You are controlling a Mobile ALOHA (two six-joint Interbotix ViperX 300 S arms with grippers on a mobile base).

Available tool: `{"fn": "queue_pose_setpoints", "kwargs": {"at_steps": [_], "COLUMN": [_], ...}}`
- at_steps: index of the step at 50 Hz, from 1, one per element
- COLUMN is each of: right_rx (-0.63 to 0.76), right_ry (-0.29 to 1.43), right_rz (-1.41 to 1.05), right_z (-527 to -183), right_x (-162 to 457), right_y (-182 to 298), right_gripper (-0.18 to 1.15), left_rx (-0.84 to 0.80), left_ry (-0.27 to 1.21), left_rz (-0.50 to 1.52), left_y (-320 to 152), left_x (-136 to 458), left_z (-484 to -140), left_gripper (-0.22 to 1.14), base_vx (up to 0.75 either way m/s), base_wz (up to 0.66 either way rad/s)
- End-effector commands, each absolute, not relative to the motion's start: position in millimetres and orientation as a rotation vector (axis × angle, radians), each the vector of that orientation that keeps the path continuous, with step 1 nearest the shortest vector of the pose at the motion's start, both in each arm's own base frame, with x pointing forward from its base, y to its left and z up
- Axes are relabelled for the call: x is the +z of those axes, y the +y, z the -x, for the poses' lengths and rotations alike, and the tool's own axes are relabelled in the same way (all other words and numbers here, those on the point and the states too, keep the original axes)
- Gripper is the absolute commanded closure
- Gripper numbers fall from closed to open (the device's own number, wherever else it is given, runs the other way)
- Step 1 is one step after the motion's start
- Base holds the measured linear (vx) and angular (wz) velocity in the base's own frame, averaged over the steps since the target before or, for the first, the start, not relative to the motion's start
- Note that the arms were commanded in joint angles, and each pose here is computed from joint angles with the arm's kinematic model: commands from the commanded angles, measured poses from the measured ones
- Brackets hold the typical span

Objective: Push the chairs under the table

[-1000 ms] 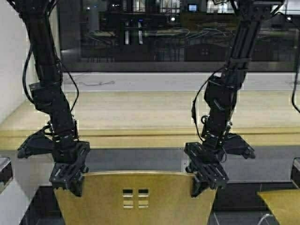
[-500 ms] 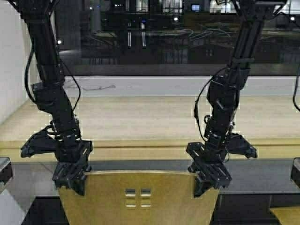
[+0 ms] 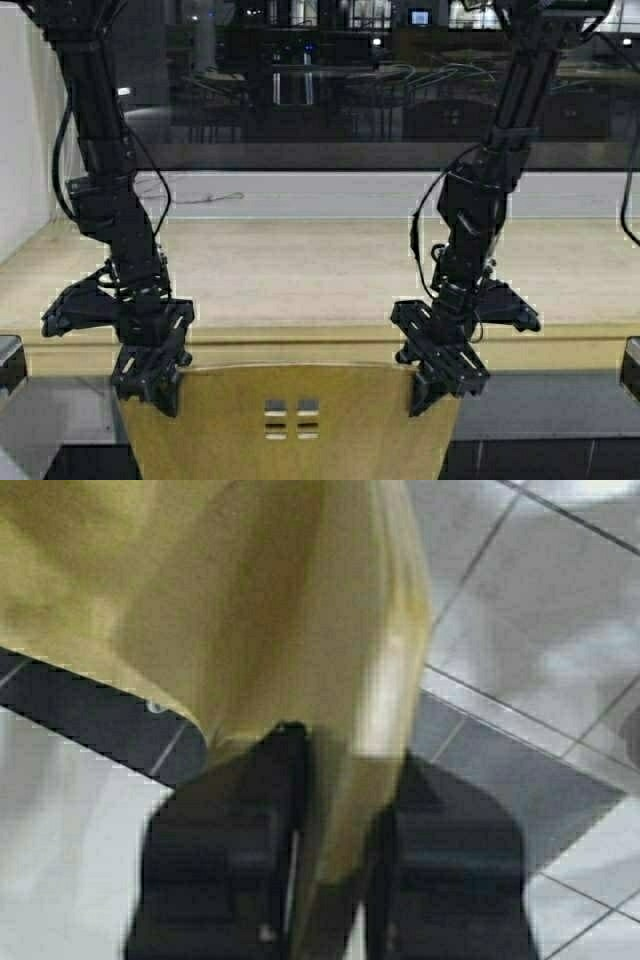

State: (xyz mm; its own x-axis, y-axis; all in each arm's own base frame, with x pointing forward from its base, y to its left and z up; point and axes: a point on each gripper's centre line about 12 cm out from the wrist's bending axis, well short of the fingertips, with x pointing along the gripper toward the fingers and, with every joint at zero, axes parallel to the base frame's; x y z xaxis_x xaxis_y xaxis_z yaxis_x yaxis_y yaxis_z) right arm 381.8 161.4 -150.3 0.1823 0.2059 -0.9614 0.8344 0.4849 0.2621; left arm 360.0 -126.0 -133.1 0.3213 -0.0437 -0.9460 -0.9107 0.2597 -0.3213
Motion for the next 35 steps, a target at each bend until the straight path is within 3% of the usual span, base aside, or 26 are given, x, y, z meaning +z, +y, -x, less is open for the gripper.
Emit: {"fn": "queue_pose_setpoints", "kwargs": {"at_steps": [1,21,35], "right_rx": [-0.399,-0.412,-0.37], "right_ry": [1.36,1.395,1.432], "right_rz": [-0.858,-0.821,-0.772], "right_z": [-391.6,-378.5,-371.1], "right_x": [-143.9,-153.3,-150.0], "right_y": [173.1,164.0,164.2], "right_gripper": [0.92,0.92,0.82], "left_rx": [0.676,0.669,0.67], "left_ry": [1.065,1.062,1.089], "left_rz": [1.099,1.096,1.065], "left_y": [-135.5,-136.5,-134.6], "left_x": [-121.6,-123.0,-118.4], "left_z": [-374.3,-377.2,-363.1], "left_gripper": [0.84,0.82,0.59], "base_vx": [0.18,0.18,0.1], "base_wz": [-0.03,0.04,0.01]}}
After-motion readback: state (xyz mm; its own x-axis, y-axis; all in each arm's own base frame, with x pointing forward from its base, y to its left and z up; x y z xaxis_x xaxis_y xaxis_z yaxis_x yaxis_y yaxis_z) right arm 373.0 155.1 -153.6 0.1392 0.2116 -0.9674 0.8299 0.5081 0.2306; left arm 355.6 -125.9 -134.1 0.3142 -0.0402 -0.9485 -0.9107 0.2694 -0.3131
